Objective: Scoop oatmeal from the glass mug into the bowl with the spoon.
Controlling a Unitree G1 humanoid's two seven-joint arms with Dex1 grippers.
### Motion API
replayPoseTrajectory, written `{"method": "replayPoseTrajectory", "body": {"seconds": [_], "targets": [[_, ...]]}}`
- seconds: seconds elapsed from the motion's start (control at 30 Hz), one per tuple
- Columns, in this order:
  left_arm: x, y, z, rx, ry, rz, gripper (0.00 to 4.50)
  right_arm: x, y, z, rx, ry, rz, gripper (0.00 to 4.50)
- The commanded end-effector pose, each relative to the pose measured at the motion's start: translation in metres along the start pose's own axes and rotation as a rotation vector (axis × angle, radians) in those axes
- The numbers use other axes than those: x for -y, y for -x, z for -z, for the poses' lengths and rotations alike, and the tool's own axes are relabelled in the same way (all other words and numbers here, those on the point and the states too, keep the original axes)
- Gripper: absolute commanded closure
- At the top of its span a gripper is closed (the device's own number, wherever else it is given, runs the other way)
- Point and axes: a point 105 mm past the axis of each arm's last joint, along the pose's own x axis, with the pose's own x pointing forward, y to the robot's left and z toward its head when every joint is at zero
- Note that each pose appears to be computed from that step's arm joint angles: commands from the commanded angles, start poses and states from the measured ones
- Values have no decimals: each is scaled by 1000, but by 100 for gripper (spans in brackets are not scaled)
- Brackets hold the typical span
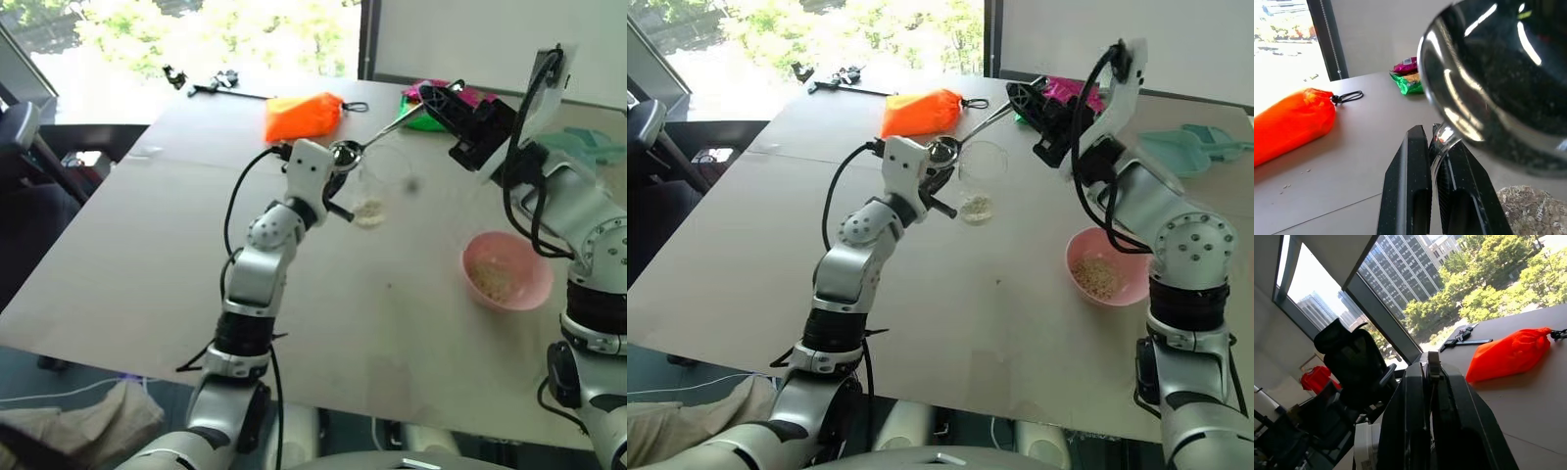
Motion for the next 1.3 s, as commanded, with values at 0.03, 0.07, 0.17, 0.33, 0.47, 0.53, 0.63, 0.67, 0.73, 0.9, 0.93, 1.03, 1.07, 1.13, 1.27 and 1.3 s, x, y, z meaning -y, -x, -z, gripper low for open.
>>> {"method": "replayPoseTrajectory", "body": {"seconds": [0.03,0.07,0.17,0.33,0.47,0.53,0.63,0.67,0.73,0.9,0.93,1.03,1.07,1.13,1.27,1.3], "targets": [[-10,4,-7,38,-39,-27,445,-13,4,-25,86,-34,-32,450],[-11,4,-7,39,-34,-30,445,-13,4,-26,88,-29,-28,450],[-15,6,-5,35,-24,-38,445,-11,8,-31,92,-8,-9,450],[-16,6,-11,61,-10,-42,445,1,15,-27,36,133,62,450],[-17,5,-15,78,10,-50,445,4,10,-10,-37,240,67,450],[-17,4,-16,79,12,-52,445,3,7,-2,-73,287,58,450],[-17,3,-17,81,14,-52,445,3,3,9,-117,355,39,450],[-17,3,-16,81,11,-51,445,3,2,13,-134,371,31,450],[-17,2,-16,81,9,-50,445,-3,0,22,-174,388,-31,450],[-16,2,-10,75,39,-51,450,-6,-6,31,-196,515,-63,302],[-18,2,-7,70,52,-57,450,-8,-7,32,-195,526,-77,242],[-29,5,7,52,82,-92,450,-14,3,32,-201,595,-133,108],[-34,6,12,41,80,-111,450,-16,9,32,-202,622,-154,62],[-48,9,23,30,103,-151,450,-19,31,37,-232,716,-216,3],[-73,14,33,40,113,-183,450,-21,82,57,-316,823,-320,3],[-77,15,35,41,100,-180,450,-19,93,60,-333,832,-316,3]]}}
